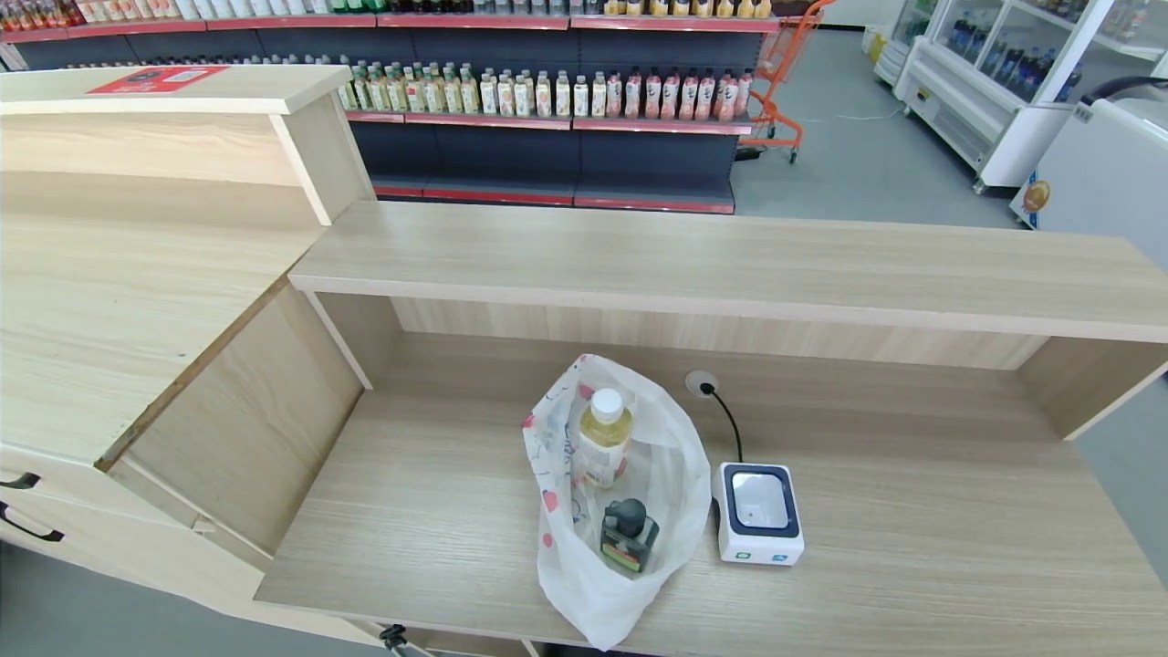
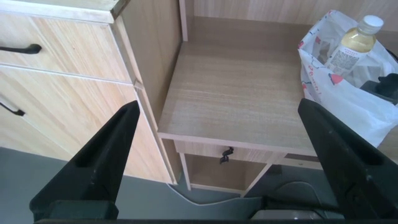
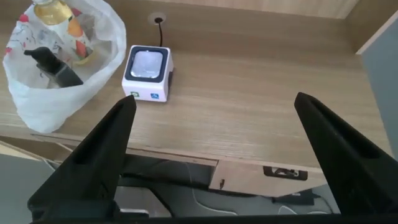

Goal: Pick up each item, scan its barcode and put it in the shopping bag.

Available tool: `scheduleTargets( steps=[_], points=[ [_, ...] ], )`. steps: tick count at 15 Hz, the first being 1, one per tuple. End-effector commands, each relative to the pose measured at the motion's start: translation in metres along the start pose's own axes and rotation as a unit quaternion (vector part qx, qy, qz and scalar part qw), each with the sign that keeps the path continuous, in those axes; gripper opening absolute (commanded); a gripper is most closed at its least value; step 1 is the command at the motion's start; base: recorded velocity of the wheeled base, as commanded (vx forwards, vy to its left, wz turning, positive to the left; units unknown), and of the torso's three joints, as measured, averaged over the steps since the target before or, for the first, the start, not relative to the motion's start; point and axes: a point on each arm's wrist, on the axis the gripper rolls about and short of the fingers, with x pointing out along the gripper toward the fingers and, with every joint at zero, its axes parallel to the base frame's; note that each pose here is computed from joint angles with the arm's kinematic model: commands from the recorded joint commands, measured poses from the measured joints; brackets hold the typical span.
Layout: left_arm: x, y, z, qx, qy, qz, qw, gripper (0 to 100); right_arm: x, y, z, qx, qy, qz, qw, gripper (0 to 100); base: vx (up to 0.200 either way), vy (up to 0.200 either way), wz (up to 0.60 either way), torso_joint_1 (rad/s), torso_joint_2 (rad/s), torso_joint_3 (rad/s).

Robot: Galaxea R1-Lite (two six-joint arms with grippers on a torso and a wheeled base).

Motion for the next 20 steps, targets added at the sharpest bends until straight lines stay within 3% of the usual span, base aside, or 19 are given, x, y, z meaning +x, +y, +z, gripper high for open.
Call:
scheduleTargets(
  steps=[1, 10, 11, 20],
  points=[
    [0.0, 0.0, 0.0, 0.0, 0.0, 0.0, 1.0, 100, -0.0013, 0.0001, -0.0012, -0.005, -0.008, 0.001, 1.0, 100, 0.0, 0.0, 0.0, 0.0, 0.0, 0.0],
    [0.0, 0.0, 0.0, 0.001, 0.0, 0.0, 1.0, 100, -0.0013, 0.0002, -0.0012, -0.009, -0.008, 0.003, 1.0, 100, 0.0, 0.0, 0.0, 0.0, 0.0, 0.0],
    [0.0, 0.0, 0.0, 0.001, 0.0, 0.0, 1.0, 100, -0.0013, 0.0002, -0.0012, -0.007, -0.008, 0.002, 1.0, 0, 0.0, 0.0, 0.0, 0.0, 0.0, 0.0],
    [0.0, 0.0, 0.0, 0.002, 0.0, 0.0, 1.0, 100, -0.0013, 0.0002, -0.0013, -0.005, -0.007, 0.003, 1.0, 0, 0.0, -0.178, 0.0, 0.003, 0.0, 0.001]
  ],
)
